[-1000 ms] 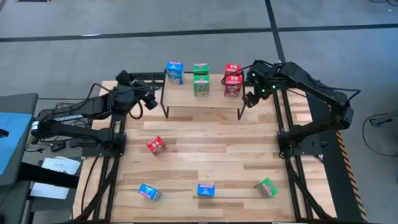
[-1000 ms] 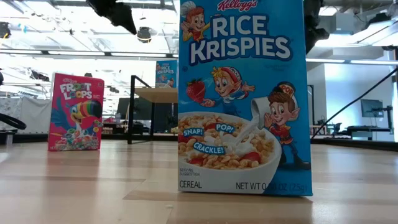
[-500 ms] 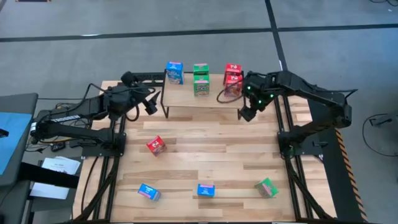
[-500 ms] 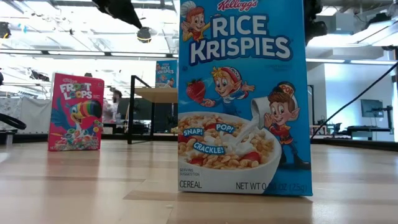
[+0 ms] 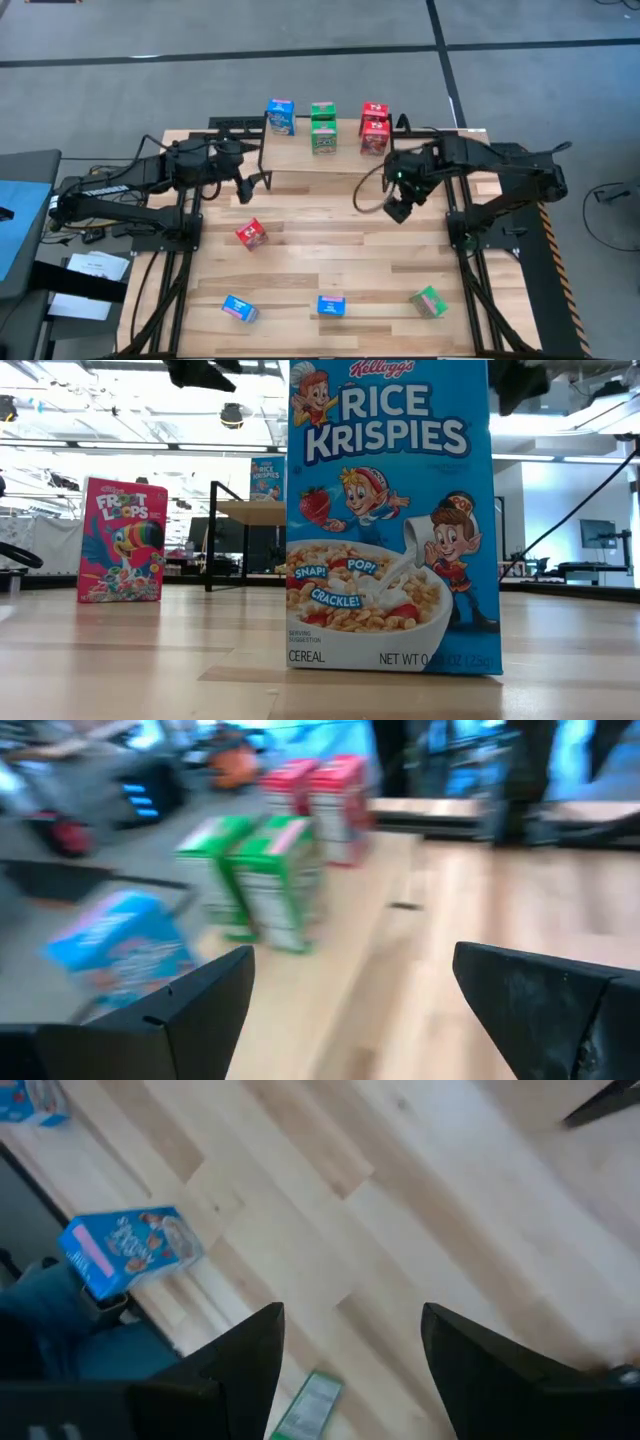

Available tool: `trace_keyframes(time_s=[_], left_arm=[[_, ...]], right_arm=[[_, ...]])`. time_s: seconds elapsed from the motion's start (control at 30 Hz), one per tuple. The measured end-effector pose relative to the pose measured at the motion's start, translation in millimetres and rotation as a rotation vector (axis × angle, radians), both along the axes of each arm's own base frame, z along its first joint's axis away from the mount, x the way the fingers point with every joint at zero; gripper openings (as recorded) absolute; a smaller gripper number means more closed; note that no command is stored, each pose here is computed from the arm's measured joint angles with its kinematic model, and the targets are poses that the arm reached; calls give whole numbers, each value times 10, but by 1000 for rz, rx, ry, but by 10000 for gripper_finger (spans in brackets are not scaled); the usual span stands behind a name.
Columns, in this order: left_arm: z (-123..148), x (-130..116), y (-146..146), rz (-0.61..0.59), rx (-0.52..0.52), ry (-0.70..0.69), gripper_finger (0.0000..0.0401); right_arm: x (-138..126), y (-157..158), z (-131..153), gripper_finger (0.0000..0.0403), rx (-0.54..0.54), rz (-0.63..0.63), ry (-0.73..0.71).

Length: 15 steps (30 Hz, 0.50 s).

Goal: Stack cereal on shelf
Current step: Put the green cereal box on the shelf aligned with the green cereal boxes

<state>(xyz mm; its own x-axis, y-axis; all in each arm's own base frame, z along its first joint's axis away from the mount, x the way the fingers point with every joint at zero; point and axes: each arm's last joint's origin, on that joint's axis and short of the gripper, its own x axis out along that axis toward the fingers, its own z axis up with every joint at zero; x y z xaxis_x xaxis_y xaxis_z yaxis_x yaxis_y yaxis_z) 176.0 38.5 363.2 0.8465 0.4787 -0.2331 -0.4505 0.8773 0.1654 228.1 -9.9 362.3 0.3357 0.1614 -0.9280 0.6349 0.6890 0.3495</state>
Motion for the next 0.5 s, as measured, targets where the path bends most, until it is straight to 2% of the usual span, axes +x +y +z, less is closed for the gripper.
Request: trace_keyframes(time_s=[0.13, 0.23, 0.37, 0.5], left_arm=[[-8, 20, -39, -124, -99, -30, 332], [-16, 27, -56, -183, -120, -25, 332], [-47, 19, -60, -198, -101, 20, 332], [-95, 3, -63, -192, -129, 64, 332]], right_arm=[[1, 191, 0, 260, 33, -17, 19], [-7, 318, -2, 260, 13, -17, 25], [-5, 441, 3, 260, 7, -45, 15], [-18, 532, 4, 260, 33, -79, 25]])
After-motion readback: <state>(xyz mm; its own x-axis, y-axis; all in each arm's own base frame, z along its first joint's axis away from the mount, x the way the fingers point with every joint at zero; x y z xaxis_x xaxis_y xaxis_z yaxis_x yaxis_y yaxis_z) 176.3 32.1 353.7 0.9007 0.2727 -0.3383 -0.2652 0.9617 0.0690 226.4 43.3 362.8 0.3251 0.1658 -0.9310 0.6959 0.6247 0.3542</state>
